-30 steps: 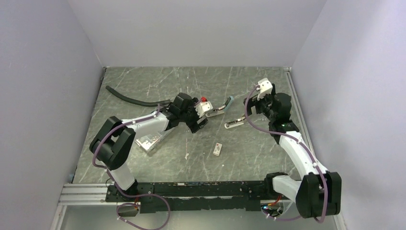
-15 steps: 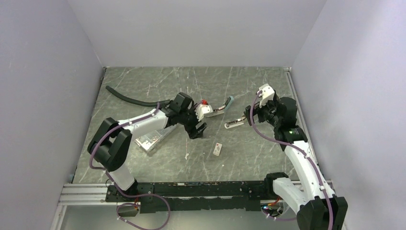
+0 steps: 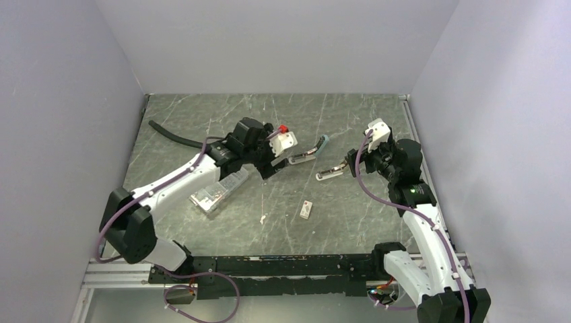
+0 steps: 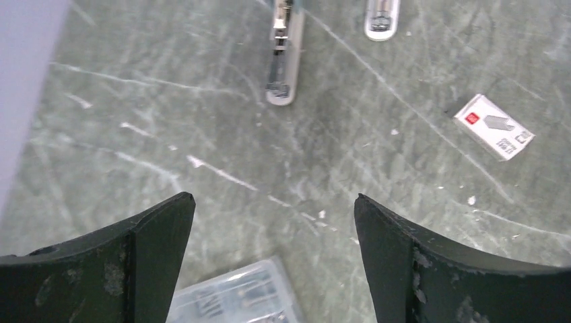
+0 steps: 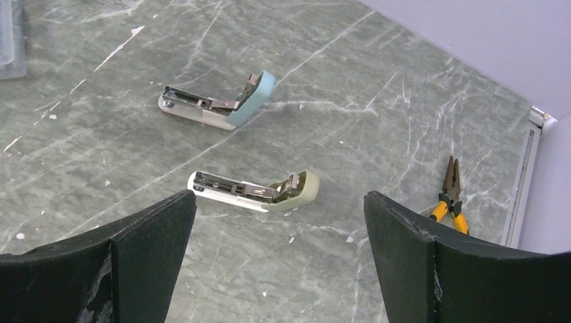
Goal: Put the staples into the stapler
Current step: Open the staple box at the center of the board.
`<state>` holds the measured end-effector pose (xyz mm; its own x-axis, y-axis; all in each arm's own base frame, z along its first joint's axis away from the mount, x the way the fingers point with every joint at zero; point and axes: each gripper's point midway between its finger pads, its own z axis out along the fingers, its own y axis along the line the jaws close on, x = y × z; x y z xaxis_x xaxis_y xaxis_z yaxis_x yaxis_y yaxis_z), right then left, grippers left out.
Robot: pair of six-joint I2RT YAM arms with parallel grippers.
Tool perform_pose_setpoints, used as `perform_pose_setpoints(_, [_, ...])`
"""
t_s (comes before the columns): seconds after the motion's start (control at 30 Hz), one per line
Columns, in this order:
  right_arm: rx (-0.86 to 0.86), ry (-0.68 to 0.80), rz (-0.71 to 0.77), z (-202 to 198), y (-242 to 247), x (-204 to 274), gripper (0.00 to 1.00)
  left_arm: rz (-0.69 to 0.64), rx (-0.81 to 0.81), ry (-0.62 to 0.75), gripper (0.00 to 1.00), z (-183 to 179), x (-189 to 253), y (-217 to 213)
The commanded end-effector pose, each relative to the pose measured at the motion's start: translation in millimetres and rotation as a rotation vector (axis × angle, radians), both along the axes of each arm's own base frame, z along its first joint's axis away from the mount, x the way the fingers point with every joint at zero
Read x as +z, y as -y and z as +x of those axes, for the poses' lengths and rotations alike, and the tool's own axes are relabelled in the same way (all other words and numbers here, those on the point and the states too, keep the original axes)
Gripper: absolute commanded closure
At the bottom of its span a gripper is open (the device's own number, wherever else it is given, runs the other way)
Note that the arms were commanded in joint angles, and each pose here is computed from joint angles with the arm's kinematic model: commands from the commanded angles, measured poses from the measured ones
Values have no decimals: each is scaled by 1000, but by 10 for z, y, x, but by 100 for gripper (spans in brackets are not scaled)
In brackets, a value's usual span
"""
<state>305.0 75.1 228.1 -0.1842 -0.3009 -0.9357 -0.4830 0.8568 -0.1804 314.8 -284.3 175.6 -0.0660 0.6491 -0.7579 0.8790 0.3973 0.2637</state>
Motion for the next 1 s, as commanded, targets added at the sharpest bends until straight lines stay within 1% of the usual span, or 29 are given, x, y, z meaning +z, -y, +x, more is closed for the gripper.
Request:
perform_pose_setpoints(0.0, [-2, 59, 11, 17, 0, 216, 0, 7, 64, 145, 6, 39, 542, -239])
perform_pose_setpoints(0.07, [-13, 55, 20, 27, 8, 207, 0, -13, 80, 177, 6, 27, 629, -284])
perform_pose_setpoints(0.17, [-17, 43, 37, 33, -2, 210, 0, -17, 150, 173, 5, 49, 638, -374])
perform_pose_setpoints(0.23, [-13, 29, 47, 25, -18, 202, 0, -9, 175, 141, 5, 47, 576, -391])
perform_pose_setpoints(0.3, [-10, 24, 55, 19, -30, 213, 0, 16, 170, 127, 5, 58, 457, -395])
perform_pose_setpoints(0.37, [-8, 14, 57, 10, -36, 194, 0, 6, 155, 104, 5, 42, 338, -341])
perform_pose_setpoints(0.47, [6, -5, 45, -16, -44, 132, 0, -10, 94, 14, 5, -46, 113, -196])
perform_pose_setpoints(0.67, [75, -18, 15, -109, -109, 27, 0, 26, 7, -268, 5, -274, -367, 51])
perform_pose_setpoints(0.7, [74, -12, 13, -113, -106, 26, 0, 25, -10, -296, 5, -326, -438, 97])
perform_pose_setpoints(0.73, [73, -7, 11, -115, -103, 30, 0, 24, -23, -310, 8, -364, -498, 144])
perform_pose_setpoints(0.83, [66, -7, 8, -113, -90, 19, 0, 37, -64, -331, 10, -515, -659, 309])
perform_pose_setpoints(0.97, [61, -16, 11, -97, -88, -3, 0, 27, -48, -417, 13, -697, -782, 583])
